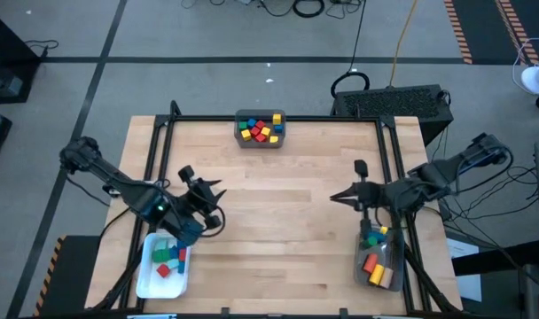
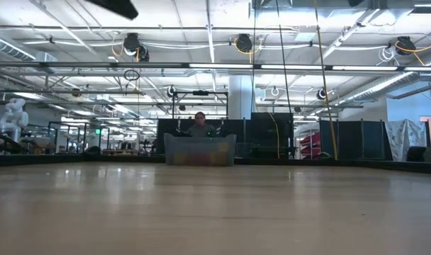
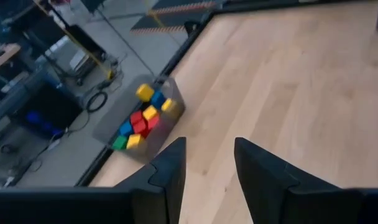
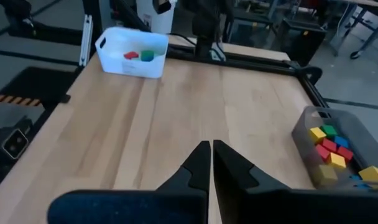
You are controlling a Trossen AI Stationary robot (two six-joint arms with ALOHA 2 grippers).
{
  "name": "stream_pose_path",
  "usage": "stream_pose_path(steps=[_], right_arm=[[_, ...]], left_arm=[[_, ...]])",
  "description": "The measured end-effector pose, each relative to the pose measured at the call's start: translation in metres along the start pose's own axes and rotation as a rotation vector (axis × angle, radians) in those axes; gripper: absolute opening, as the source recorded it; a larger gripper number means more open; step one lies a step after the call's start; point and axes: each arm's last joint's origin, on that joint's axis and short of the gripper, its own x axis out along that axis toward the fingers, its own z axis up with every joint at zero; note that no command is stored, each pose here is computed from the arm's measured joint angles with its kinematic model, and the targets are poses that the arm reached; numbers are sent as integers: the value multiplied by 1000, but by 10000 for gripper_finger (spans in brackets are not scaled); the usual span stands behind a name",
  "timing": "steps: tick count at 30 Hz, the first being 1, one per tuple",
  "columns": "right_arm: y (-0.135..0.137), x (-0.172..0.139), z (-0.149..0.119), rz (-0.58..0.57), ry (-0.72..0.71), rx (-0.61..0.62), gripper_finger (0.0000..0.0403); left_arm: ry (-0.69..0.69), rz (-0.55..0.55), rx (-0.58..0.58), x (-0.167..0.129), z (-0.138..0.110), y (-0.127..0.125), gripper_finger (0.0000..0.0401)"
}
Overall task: Sort blocks by size
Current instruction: Return to Home Position
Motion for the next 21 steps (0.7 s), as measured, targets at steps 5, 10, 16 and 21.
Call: stream_pose_path(steps=[5,10,16,21], right_arm=[[-3,-14,0,20,-27,3,2],[-4,-22,-8,51,-134,-13,2],[-9,-24,-35,57,-195,14,2],[-12,-25,-56,59,-241,55,2]], left_arm=[[-84,-15,-10,-9,10,12,138],[-153,-62,2,-12,13,14,138],[-201,-139,14,-6,10,4,138],[-245,-188,15,7,3,-4,138]])
